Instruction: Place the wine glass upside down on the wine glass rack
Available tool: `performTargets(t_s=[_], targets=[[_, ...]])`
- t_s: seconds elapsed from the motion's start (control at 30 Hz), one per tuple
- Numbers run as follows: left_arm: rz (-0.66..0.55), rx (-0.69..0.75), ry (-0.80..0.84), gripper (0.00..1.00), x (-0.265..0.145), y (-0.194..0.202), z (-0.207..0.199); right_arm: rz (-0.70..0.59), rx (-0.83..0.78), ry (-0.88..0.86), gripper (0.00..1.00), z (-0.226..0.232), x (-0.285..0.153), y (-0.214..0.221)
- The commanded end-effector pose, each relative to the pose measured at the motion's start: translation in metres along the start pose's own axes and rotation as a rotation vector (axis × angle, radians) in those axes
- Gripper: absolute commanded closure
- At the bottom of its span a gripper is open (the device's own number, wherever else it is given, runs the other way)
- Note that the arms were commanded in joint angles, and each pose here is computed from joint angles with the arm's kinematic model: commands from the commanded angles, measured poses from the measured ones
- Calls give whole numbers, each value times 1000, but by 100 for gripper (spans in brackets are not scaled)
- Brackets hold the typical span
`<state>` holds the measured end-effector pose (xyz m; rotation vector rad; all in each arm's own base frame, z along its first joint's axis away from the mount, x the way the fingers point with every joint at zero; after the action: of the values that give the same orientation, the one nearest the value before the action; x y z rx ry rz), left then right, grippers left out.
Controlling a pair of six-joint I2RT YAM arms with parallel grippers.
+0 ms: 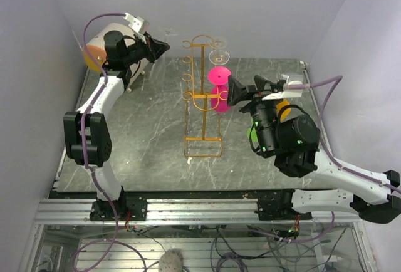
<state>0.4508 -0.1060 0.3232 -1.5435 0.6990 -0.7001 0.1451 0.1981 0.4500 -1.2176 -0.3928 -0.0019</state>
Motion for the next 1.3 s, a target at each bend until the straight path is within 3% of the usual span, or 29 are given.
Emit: performTargets(t_s=[0.0,0.23,0.83,1.27], targets=[[-150,201,76,93,20,-36,-2,61,-36,40,24,-4,12,8],[-214,204,157,93,28,-35,-11,94,-46,104,23,-18,12,25],[-166,344,234,93,50,-8,-12,72,96,239,24,-66,-23,5],[-210,327,292,93,57,0,-21,92,35,265,24,-66,-20,15]])
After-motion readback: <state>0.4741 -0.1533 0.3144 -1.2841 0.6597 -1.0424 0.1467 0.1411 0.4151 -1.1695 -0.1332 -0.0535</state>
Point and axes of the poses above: each gripper's point midway between its finger pads, its own x axis out along the fingers, its own z axis along the line the jaws close on, y = z × x, the point moved 9 cm from there along -x, back along the fingers, and after that the axes turned 2 degrees about x, right-handed, at the moved point
